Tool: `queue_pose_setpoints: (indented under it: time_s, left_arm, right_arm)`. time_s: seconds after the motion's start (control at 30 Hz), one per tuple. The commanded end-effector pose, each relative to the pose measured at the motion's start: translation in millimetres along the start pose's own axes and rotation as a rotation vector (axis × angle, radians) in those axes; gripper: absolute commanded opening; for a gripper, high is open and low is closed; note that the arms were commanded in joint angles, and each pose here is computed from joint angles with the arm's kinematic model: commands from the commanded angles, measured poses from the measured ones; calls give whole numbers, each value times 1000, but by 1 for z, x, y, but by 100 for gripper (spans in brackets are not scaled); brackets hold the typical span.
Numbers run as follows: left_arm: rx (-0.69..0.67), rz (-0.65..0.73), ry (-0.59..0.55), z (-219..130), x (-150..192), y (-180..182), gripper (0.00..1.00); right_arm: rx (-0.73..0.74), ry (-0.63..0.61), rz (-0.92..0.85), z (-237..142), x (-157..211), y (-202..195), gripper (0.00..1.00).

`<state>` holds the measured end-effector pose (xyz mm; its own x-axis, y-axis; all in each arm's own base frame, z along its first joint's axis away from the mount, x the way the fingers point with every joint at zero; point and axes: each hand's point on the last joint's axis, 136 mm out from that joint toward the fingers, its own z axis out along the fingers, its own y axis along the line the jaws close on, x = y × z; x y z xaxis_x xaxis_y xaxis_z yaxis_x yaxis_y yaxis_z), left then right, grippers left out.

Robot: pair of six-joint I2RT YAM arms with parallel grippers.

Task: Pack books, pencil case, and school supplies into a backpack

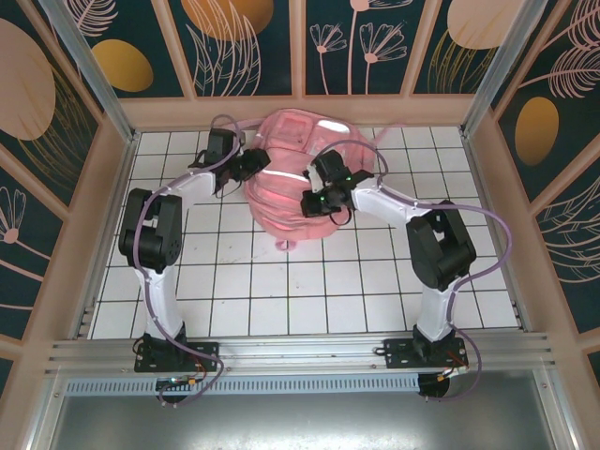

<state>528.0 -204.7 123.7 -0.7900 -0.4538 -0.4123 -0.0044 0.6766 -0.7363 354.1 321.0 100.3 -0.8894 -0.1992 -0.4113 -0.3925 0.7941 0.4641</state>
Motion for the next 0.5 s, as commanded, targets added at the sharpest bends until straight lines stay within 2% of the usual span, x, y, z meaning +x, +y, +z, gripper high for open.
queue_pose_setpoints:
  time_s: [0.0,0.3,0.47]
  left_arm:
    - [32,26,-46,-14,-18,-25,52]
    - [-27,50,-103,-85,-23,-34,72]
    - [-37,26,-115,-115,-7,-35,74]
  right_arm:
    - [-305,-67,49,-7,-17,70,0]
    - [-401,-186,16,5,-64,102,0]
    - [-430,-230,-21,-3,-77,115,0]
